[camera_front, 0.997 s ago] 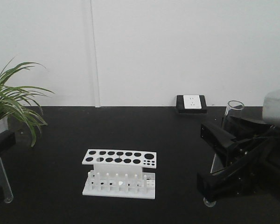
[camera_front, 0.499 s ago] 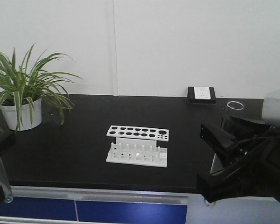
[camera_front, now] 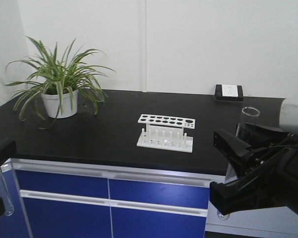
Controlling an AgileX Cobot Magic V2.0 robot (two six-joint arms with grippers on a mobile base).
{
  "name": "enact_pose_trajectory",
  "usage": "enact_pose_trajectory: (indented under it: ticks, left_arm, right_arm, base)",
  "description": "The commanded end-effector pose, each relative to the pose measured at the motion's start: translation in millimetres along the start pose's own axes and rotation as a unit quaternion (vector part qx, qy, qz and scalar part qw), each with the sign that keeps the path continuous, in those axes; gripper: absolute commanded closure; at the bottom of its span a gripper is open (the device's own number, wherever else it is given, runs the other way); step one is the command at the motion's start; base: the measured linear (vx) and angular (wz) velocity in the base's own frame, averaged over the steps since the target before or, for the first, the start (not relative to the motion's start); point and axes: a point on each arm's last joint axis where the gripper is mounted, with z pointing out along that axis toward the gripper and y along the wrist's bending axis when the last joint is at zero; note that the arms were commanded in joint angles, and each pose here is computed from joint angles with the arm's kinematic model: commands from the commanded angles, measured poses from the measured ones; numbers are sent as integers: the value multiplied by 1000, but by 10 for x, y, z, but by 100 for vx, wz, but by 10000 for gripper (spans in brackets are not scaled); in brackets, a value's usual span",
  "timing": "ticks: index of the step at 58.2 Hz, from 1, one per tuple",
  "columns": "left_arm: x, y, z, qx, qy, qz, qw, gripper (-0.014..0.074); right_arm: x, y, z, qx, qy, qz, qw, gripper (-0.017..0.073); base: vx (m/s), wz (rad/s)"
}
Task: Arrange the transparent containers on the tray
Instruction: 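Drive the base to the counter with the yellow tray, holding both tubes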
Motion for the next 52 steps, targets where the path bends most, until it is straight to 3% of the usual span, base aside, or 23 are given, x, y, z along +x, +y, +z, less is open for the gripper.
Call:
enact_pose_trajectory:
  ticks: [1,30,52]
  left_arm:
    - [-204,-11,-32,5,-62,-5,998,511]
    - [-204,-11,-32,5,-62,-5,998,511]
    - [-204,-11,-32,5,-62,-5,998,511]
  right_arm:
    - [-124,-14,-38,-11,-15,17,1000,389]
    - [-124,-14,-38,-11,-15,17,1000,389]
    - [-124,-14,-38,-11,-15,17,1000,389]
  base:
    - [-30,15]
    - [-28,19]
    - [-19,45]
